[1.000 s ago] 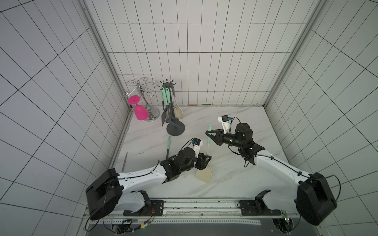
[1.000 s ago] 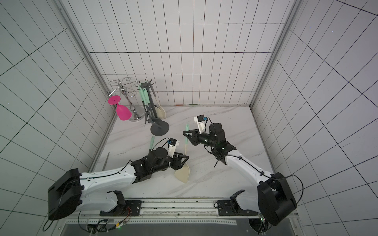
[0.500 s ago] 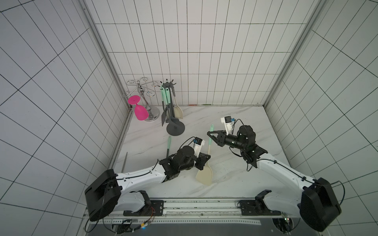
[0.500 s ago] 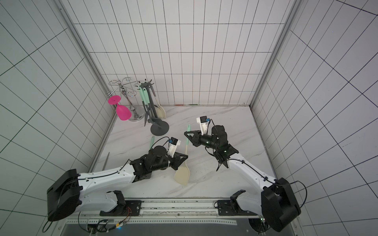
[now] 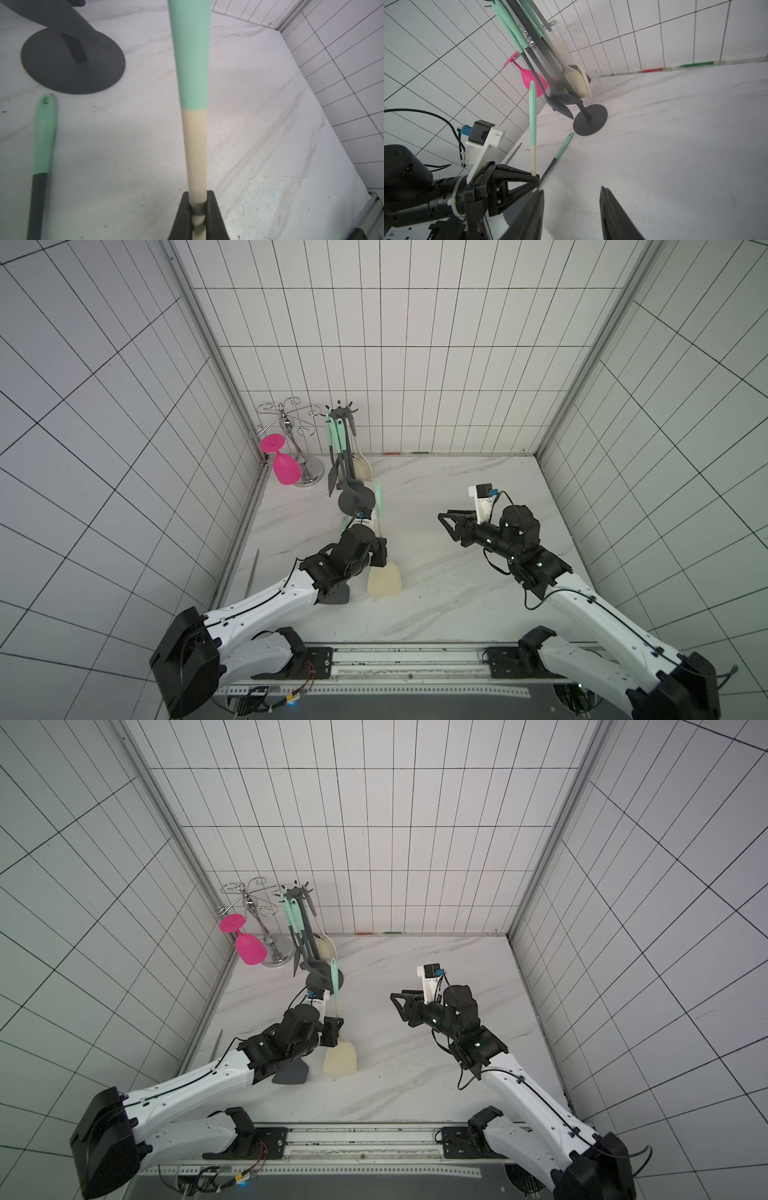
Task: Take the spatula off the kitchen utensil rack
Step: Place the spatula at the center of the board.
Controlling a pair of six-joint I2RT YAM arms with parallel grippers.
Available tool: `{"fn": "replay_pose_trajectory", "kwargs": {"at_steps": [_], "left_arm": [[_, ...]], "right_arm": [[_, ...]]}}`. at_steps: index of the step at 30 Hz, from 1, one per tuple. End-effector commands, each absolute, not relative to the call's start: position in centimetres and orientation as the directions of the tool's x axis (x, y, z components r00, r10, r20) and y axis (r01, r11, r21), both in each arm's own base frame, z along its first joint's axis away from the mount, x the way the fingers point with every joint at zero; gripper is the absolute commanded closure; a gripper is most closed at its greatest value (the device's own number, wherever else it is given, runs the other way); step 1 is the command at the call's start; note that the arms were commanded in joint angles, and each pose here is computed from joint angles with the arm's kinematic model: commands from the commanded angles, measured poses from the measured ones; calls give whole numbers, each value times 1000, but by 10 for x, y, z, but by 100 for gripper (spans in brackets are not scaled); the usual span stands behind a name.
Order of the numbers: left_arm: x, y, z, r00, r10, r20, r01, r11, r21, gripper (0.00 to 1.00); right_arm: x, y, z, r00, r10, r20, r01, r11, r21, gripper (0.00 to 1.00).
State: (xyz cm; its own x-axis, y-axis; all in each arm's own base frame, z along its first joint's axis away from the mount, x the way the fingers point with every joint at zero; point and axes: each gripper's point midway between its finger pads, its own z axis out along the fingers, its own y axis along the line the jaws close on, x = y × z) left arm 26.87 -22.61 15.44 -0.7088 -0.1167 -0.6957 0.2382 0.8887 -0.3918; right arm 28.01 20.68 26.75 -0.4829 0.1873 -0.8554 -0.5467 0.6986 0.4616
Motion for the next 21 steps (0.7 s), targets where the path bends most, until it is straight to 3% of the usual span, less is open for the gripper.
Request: {"fn": "replay_pose_trajectory", "kwargs": {"at_steps": [1,7,11,21], "left_arm": [[274,-215,144,-744,-121,-657,157,924,-348,100],[275,-213,98,-843,-29,-537,116,966,-233,100],[279,-209,69,-917,-14,-399,74,976,-206,100],[278,-201,50,-947,-31,-321,44,973,-225,100]], "right_arm": [[274,184,227,-528,111,-842,-466,791,397,52],[261,173,211,-550,94,-830,-443,810,385,50],[258,174,202,-573,95,-814,-434,807,400,50],[260,174,195,-595,112,-796,-410,809,421,50]]}}
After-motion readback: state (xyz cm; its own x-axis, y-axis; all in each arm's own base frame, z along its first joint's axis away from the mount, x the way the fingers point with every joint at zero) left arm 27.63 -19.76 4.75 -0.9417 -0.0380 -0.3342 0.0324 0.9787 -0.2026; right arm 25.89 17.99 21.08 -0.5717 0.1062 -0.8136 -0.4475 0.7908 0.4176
